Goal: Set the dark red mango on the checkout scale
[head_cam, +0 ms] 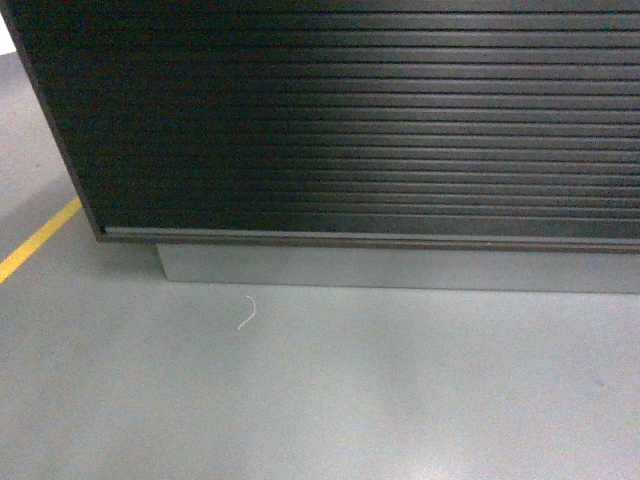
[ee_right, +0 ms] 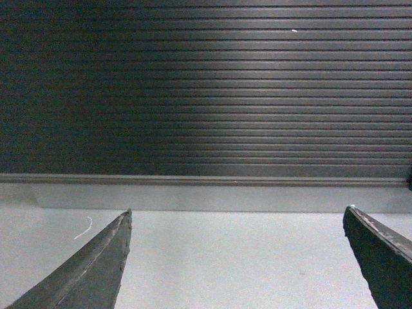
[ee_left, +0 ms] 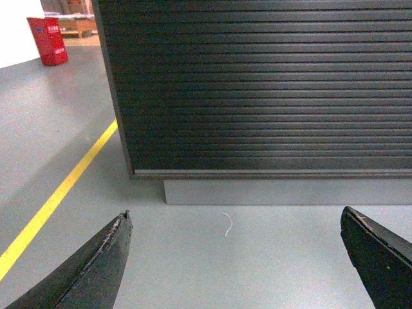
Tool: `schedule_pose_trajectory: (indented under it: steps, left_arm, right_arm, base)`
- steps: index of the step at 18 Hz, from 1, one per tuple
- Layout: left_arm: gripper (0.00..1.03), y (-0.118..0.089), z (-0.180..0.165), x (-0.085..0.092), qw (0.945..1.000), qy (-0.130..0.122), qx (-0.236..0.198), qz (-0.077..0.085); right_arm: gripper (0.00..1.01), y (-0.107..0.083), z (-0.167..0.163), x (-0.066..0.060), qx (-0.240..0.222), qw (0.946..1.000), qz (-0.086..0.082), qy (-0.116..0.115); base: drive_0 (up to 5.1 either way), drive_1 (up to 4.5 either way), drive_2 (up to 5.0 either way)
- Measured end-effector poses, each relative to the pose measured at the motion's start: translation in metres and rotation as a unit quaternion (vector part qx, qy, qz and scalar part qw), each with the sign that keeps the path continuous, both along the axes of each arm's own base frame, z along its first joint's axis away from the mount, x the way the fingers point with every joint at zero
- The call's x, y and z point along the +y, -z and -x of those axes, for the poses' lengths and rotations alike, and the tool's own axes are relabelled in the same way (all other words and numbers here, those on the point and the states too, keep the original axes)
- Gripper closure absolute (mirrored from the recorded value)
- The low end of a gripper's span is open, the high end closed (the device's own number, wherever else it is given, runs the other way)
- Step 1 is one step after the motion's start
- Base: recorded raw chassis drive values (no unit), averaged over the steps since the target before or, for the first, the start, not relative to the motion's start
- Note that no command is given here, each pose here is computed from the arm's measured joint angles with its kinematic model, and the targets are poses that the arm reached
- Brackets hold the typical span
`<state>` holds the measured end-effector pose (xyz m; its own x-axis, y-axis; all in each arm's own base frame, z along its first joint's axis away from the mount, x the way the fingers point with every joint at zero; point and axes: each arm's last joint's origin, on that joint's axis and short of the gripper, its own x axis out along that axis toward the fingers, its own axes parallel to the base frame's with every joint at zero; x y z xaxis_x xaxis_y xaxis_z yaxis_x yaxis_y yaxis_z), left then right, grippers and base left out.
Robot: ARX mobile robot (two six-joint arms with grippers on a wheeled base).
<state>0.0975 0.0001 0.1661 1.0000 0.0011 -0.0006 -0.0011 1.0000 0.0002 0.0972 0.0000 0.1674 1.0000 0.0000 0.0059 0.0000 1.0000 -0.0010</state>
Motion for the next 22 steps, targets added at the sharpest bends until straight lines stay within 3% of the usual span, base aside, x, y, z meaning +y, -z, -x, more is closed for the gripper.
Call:
schedule_pose_trajectory:
  steps: [22]
  left_arm:
    - [0.05,-0.0001,0.0000,0.0000,1.0000,0.001,-0.001,0.000]
  right_arm:
    - [0.03,0.0000,0.0000,0.0000,0.000,1.0000,0.000,0.000]
  base:
    - [-0.1,4.01,-4.1]
